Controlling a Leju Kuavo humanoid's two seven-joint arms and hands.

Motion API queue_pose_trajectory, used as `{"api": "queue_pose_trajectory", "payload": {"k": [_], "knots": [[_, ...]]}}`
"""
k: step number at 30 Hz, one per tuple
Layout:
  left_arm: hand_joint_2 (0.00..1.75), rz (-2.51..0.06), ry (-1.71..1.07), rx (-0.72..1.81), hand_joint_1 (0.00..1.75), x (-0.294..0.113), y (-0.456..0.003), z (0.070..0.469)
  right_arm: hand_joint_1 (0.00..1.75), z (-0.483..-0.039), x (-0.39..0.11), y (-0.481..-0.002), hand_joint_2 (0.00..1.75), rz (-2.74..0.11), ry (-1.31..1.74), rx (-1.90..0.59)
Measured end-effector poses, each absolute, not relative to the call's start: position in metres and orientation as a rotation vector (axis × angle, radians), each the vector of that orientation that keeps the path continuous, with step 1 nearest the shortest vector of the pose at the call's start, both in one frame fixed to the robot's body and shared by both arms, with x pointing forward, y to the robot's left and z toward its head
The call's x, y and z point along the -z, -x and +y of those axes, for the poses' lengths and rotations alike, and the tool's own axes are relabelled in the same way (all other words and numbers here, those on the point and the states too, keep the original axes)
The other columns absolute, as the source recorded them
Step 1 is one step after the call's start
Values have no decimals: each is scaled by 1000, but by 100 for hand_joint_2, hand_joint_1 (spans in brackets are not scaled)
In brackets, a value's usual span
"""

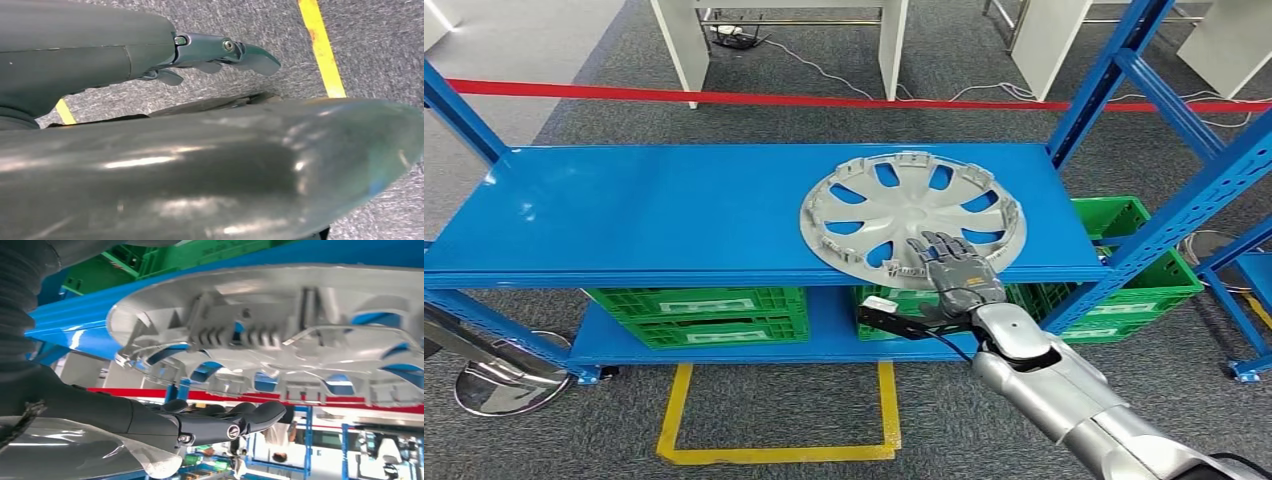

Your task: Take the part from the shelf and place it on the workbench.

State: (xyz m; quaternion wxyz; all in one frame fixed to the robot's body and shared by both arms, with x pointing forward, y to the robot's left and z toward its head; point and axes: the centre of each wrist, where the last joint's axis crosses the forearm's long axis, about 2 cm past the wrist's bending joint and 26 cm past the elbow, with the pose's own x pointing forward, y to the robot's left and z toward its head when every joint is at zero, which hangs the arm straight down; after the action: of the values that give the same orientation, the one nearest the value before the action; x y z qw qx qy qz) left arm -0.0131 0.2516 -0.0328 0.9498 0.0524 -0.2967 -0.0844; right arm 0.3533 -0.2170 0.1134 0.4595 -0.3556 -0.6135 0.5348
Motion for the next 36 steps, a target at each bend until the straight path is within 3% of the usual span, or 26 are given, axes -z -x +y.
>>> {"api": "queue_pose_trajectory", "payload": {"k": [36], "knots": [[0, -570, -121, 175, 0, 19, 21, 249, 0, -226, -90, -343, 175, -1385, 836, -1392]]}}
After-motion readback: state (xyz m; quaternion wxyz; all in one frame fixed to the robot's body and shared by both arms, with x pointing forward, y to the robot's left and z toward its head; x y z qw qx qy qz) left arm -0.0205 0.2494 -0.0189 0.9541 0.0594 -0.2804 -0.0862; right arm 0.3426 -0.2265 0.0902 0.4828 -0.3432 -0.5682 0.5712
